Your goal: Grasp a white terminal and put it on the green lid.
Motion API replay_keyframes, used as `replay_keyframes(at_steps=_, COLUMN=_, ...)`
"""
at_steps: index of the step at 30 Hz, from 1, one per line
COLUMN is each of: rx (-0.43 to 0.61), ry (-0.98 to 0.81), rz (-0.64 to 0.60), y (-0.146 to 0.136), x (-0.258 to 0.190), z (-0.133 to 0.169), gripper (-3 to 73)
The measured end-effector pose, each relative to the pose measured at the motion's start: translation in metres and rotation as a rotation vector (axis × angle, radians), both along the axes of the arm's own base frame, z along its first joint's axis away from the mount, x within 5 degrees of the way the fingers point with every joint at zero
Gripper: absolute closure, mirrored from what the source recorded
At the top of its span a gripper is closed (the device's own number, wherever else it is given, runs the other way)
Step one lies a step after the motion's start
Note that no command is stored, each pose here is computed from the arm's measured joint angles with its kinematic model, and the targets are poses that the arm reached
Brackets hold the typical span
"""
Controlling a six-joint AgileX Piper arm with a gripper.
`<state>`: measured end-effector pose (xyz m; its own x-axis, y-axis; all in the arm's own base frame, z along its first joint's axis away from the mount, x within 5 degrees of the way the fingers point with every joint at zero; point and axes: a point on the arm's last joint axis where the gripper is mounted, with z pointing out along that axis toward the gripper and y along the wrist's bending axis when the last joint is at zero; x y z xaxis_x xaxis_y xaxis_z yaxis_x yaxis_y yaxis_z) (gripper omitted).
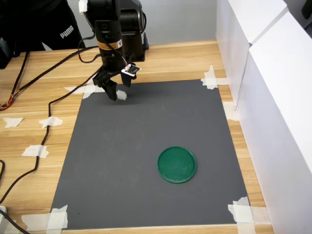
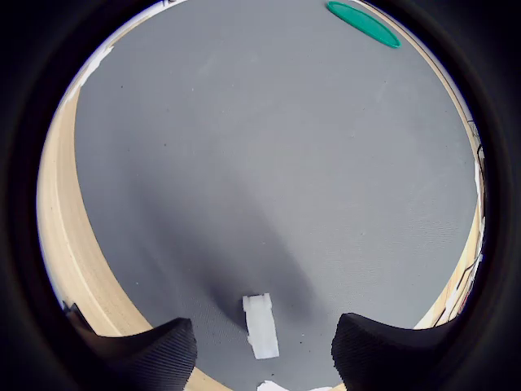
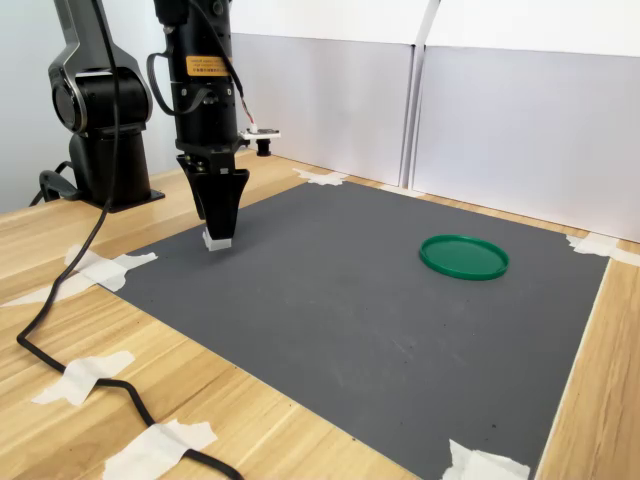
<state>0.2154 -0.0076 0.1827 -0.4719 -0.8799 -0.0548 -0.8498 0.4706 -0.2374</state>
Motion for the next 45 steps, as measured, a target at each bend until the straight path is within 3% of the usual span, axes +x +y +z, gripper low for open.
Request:
replay_keyframes(at_steps=14, rx=0.002, ry=0.028, rz=0.006, y=0.000, x=0.007, z=-0.014, gripper=-0.2)
replay_keyframes(at_steps=18, rx=0.006, ry=0.035, rz=-0.013, y=0.000, x=0.007, z=-0.015, gripper=3.3)
replay_keyframes(at_steps=23, rx=0.008, ry=0.035, rz=-0.021, y=0.000, x=0.007, z=-0.016, gripper=15.9)
replay_keyframes(at_steps=33, rx=0.020, ry=0.041, rz=-0.079, y=0.000, x=0.006, z=-0.015, gripper=60.9)
replay_keyframes(at_steps=39, rx=0.031, ry=0.071, rz=-0.145, y=0.000, x=0.000, z=-0.006, gripper=60.8)
replay_keyframes(at_steps=45, rx=0.092, ry=0.018, rz=-0.260, y=0.003, x=0.012, z=0.034, gripper=60.8)
